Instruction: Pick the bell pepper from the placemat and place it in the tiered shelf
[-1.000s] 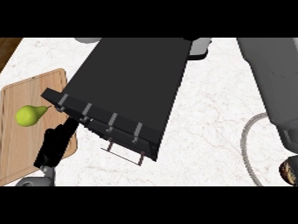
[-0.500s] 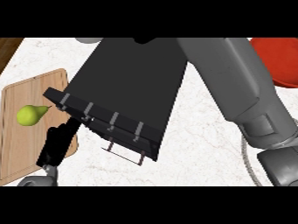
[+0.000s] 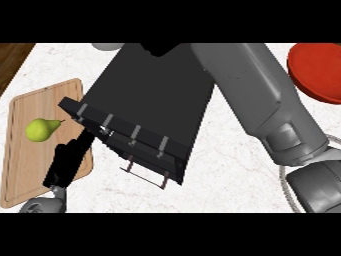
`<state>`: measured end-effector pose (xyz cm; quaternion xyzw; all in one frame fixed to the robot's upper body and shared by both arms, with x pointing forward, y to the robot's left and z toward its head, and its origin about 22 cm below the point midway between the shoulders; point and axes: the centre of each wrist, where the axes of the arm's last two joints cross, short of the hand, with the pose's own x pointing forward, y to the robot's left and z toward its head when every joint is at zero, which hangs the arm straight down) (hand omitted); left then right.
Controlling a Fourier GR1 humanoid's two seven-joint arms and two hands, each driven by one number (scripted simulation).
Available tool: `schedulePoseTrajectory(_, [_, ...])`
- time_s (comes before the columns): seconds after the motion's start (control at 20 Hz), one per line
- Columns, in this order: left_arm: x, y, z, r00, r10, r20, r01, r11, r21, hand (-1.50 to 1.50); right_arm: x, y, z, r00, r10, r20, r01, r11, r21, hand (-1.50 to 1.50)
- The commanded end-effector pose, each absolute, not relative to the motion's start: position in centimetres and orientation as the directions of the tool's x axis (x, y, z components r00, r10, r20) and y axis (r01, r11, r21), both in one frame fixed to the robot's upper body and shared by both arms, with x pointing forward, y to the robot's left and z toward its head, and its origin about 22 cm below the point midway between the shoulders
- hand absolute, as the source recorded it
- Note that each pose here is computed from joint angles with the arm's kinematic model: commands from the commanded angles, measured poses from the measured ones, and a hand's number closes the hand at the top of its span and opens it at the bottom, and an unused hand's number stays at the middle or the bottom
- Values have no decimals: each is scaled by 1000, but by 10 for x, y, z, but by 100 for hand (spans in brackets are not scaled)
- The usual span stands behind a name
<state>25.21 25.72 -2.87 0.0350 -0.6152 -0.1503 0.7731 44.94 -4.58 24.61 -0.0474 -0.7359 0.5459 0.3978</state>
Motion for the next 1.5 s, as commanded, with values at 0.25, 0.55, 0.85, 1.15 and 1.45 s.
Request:
schedulePoseTrajectory(0.25, [256, 253, -26, 177, -283, 943, 215, 946, 243, 0, 460, -56, 177, -236, 244, 941, -743, 579, -336, -150])
schedulePoseTrajectory(0.55, [257, 245, -32, 191, -290, 938, 208, 946, 250, 0, 463, -56, 190, -175, 66, 982, -650, 741, -166, -150])
schedulePoseTrajectory(0.85, [244, 254, -36, 209, -278, 938, 182, 953, 242, 0, 477, -102, 229, -200, -43, 979, -421, 906, -46, -150])
schedulePoseTrajectory(1.15, [255, 253, -28, 184, -273, 944, 196, 952, 237, 0, 486, -220, 235, -155, 45, 987, -201, 977, -76, -150])
schedulePoseTrajectory(1.45, [258, 258, -24, 171, -280, 945, 185, 951, 248, 0, 474, -299, 217, -187, 48, 981, -222, 971, -90, -150])
